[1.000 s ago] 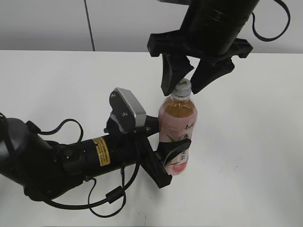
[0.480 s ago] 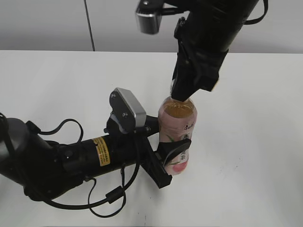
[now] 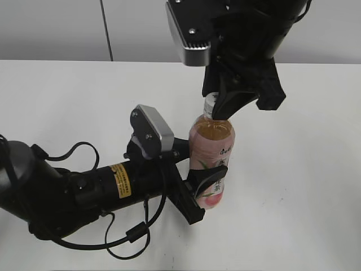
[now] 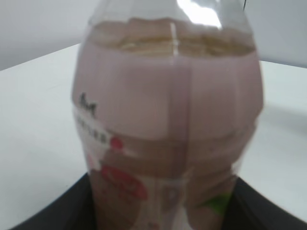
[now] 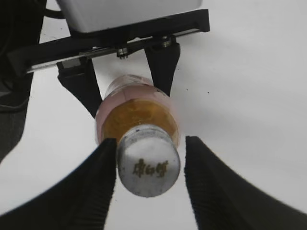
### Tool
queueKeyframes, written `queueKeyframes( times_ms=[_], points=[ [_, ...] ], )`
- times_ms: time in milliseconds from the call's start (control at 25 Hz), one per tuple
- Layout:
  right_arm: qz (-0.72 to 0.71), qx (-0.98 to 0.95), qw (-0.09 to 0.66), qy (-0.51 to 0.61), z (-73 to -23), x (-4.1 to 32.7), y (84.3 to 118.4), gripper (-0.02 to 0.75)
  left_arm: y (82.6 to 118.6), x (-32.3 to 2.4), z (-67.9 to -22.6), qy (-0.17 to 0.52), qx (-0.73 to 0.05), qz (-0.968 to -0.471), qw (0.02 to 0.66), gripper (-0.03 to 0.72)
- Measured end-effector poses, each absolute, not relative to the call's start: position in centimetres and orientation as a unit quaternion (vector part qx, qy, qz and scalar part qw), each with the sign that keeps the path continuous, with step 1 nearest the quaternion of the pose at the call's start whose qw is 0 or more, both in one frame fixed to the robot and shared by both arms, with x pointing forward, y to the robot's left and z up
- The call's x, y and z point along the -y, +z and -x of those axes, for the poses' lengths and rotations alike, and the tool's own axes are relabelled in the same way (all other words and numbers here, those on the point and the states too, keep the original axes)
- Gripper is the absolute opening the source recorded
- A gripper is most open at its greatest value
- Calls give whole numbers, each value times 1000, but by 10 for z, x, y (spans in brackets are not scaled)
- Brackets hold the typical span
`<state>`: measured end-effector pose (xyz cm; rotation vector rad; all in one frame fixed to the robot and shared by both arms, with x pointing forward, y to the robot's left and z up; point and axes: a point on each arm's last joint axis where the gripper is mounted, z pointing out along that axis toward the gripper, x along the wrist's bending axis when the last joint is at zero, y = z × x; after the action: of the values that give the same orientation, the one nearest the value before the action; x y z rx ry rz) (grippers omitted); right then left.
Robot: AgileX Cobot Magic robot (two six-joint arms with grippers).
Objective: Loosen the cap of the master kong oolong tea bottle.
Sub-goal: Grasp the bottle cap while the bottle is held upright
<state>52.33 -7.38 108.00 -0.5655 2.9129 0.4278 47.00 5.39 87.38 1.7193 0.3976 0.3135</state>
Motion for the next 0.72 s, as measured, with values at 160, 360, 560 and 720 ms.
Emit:
queueKeyframes(
  times_ms=[160,360,560,720],
  points=[
    [121,-977,66,165,-524,71,1087,512,874,-54,-470,136,-174,-749,625,379],
    [-24,-978,58,197,-526,67,1103,578,874,-54,-470,136,-174,-749,625,379],
    [-330,-917,23,222,-530,68,1121,580,874,-54,-470,136,-174,-749,625,379],
    [-502,-836,-7,222,-531,70,1124,580,874,-54,-470,136,-174,-749,625,379]
  ],
)
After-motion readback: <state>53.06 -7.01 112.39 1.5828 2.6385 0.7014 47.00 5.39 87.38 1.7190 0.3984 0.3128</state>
